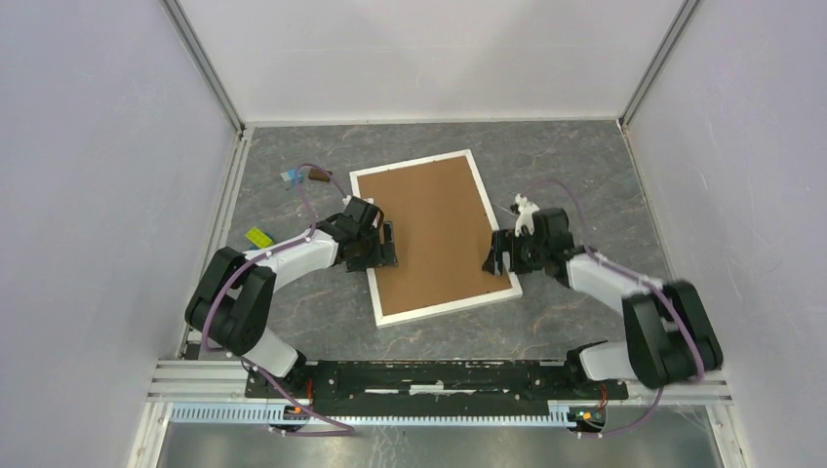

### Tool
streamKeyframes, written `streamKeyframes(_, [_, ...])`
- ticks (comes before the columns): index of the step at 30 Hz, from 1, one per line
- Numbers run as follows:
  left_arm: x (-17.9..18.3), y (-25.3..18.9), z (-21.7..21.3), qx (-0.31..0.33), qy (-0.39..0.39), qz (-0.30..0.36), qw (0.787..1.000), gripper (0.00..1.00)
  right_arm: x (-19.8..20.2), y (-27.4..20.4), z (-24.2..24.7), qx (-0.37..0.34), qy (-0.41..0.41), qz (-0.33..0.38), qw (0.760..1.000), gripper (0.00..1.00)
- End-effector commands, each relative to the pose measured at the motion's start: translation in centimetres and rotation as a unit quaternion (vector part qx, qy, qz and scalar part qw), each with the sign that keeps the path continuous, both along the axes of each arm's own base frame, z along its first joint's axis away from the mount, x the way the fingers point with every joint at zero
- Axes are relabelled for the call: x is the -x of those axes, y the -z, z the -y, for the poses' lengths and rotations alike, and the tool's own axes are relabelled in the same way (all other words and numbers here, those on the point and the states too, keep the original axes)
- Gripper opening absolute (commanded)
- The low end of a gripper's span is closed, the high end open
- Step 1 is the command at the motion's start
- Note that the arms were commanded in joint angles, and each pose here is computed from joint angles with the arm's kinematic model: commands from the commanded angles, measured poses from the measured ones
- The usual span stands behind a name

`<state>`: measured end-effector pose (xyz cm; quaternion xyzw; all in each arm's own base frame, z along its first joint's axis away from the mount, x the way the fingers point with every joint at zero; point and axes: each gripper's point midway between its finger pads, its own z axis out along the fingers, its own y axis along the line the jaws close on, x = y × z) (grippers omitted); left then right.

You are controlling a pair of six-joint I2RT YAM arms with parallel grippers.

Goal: Put the photo into the frame
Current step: Install the photo frame at the center of the board.

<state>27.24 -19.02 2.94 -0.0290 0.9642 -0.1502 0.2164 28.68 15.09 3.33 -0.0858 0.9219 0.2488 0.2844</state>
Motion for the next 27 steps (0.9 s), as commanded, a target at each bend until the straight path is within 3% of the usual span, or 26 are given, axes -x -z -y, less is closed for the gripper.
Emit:
streamKeyframes(1, [-1.1, -1.6, 2.0, 0.035, 0.023, 0.007, 0.999, 0.78, 8.0, -0.5, -3.1, -0.053, -0.045, -0.035, 0.997, 0.88])
streamKeyframes(4, [0.3, -1.2, 1.5, 0.034, 0.021, 0.006, 0.999, 0.66, 7.1, -1.4, -2.1, -0.035, -0.006, -0.018, 0.999, 0.89])
streamKeyframes(7, [1.4, -0.6, -0.1, 0.01, 0.017, 0.01, 1.0, 0.59, 1.7, -4.0, 1.2, 0.051, 0.068, 0.033, 0.996, 0.9])
streamKeyframes(10, [1.7, 0.0, -1.0, -0.013, 0.021, 0.017, 1.0, 0.47, -3.7, -6.6, 3.1, 0.081, 0.112, 0.054, 0.989, 0.88])
streamKeyframes(15, [1.8, 1.8, -1.9, -0.037, 0.014, 0.01, 0.999, 0.28, -11.7, -9.3, 4.3, 0.103, 0.148, 0.081, 0.98, 0.77])
streamKeyframes(19, [1.7, 1.9, -2.0, -0.038, 0.009, 0.015, 0.999, 0.21, -16.1, -9.3, 4.0, 0.107, 0.135, 0.087, 0.981, 0.69])
streamKeyframes(22, [1.7, 2.0, -2.0, -0.038, 0.008, 0.016, 0.999, 0.1, -18.7, -8.6, 3.7, 0.118, 0.125, 0.084, 0.982, 0.6])
streamKeyframes(27, [1.6, 2.0, -2.1, -0.039, 0.006, 0.017, 0.999, 0.09, -21.2, -6.8, 3.6, 0.134, 0.11, 0.076, 0.982, 0.36])
